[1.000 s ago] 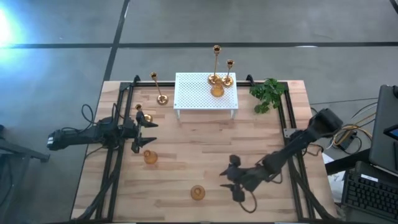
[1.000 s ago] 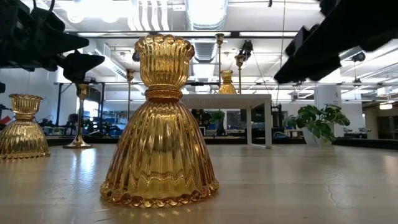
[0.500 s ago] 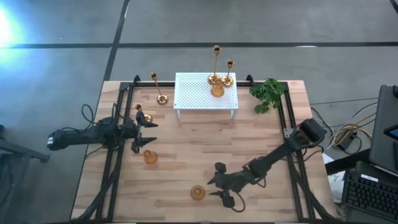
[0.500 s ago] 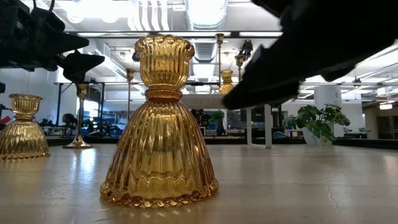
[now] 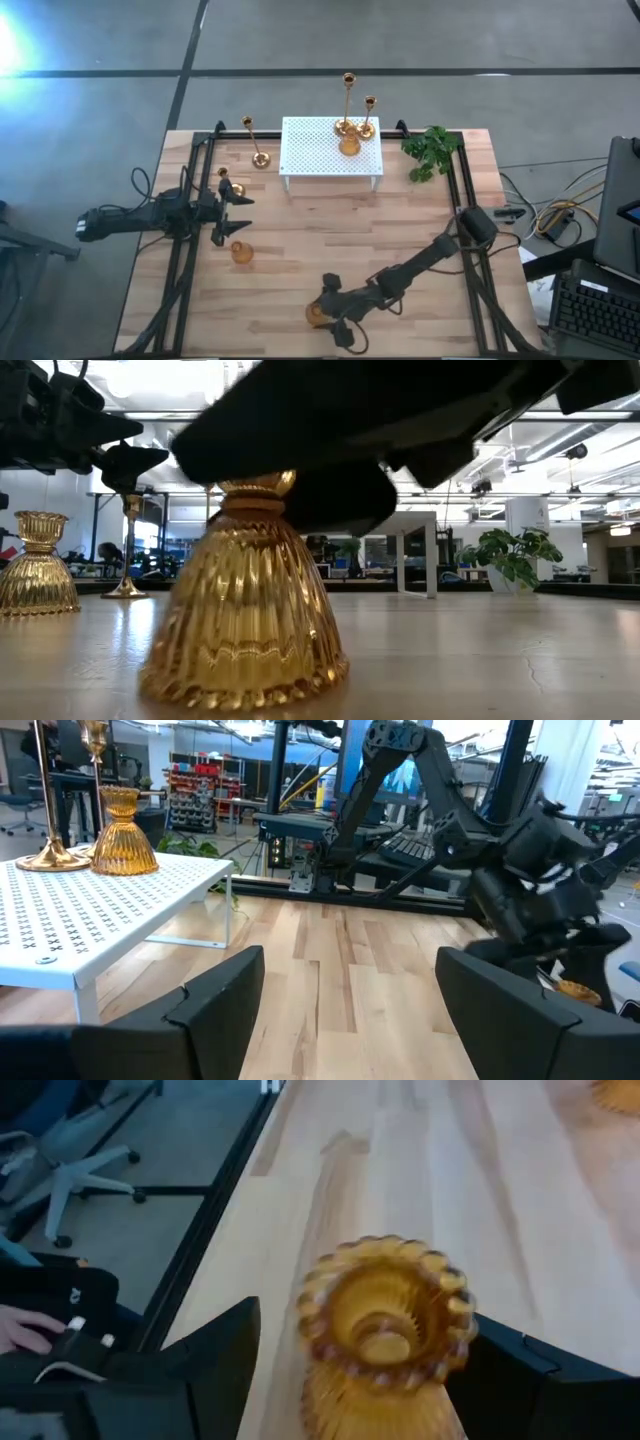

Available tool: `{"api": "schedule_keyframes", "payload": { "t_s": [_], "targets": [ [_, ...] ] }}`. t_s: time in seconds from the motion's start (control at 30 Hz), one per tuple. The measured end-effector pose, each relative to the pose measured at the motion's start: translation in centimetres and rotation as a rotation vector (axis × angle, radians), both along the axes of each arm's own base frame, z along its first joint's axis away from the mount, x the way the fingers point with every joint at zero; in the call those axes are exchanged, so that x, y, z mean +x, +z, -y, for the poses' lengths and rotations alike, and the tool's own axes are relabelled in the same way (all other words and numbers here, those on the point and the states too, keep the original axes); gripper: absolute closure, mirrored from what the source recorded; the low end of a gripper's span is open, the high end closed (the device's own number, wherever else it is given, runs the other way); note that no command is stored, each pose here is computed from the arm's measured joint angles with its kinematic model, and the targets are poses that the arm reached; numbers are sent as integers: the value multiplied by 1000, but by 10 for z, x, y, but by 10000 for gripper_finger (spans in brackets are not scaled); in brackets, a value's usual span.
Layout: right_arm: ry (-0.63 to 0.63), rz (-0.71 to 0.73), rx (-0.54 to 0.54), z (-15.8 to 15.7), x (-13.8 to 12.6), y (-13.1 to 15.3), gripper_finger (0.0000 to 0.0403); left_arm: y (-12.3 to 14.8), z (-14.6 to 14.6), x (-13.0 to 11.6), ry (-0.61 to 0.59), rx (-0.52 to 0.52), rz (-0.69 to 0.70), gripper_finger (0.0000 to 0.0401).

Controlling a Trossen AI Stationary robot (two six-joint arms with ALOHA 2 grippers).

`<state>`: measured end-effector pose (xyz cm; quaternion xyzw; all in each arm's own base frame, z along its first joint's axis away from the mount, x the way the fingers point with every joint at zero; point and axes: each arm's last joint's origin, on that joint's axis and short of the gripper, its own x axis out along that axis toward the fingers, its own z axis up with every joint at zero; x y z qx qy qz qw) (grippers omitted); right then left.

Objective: Pick & Place candle stick holders
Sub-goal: Put the bottom orange candle holder on the shelf

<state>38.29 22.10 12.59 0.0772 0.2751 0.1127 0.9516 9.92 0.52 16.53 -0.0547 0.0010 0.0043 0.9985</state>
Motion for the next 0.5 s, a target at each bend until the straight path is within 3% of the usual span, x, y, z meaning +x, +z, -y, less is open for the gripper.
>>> {"api": "schedule_keyframes", "payload": {
  "t_s": [0.2, 0.5],
  "targets": [
    [-25, -64, -16, -8, 16, -12, 153, 0, 0, 0, 0, 0, 0, 101],
    [-59, -32, -27, -12, 18, -4, 267, 0, 0, 0, 0, 0, 0, 101]
  ]
}}
